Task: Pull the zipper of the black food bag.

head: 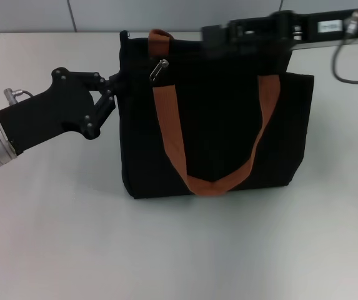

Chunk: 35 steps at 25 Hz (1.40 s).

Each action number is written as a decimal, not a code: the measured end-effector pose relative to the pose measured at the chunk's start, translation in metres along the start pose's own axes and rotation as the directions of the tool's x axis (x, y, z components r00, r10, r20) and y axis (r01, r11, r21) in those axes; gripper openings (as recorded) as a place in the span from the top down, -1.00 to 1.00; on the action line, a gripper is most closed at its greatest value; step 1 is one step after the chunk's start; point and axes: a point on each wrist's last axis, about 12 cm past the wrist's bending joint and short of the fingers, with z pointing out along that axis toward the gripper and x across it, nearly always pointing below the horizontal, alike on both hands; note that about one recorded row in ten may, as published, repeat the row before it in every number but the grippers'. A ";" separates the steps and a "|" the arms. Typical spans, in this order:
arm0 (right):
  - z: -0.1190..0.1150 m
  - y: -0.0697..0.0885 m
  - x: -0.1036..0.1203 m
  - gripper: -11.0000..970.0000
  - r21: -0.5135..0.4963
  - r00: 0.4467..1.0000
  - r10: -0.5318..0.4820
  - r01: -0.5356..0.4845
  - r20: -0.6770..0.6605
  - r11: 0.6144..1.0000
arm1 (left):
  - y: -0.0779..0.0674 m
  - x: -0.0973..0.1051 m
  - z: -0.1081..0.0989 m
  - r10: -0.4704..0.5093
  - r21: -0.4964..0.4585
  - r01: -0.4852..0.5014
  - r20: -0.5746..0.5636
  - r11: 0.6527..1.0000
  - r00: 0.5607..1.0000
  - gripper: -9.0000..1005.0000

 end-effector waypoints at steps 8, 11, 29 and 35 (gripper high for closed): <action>0.020 -0.001 -0.009 -0.63 0.050 0.997 0.069 -0.066 -0.044 0.997 | 0.001 0.000 0.000 0.000 -0.007 0.000 -0.001 1.000 1.000 0.95; 0.026 -0.001 -0.008 -0.62 0.056 0.994 0.090 -0.087 -0.054 0.995 | 0.001 0.000 -0.001 -0.001 -0.008 0.001 -0.001 1.000 1.000 0.95; 0.048 -0.013 -0.003 0.06 0.132 0.978 0.207 -0.201 -0.034 0.971 | -0.002 0.002 -0.003 -0.010 -0.018 0.010 0.008 1.000 1.000 0.95; 0.056 -0.017 -0.001 0.19 0.162 0.973 0.228 -0.221 -0.025 0.962 | -0.002 0.002 -0.003 -0.010 -0.015 0.010 0.008 1.000 1.000 0.95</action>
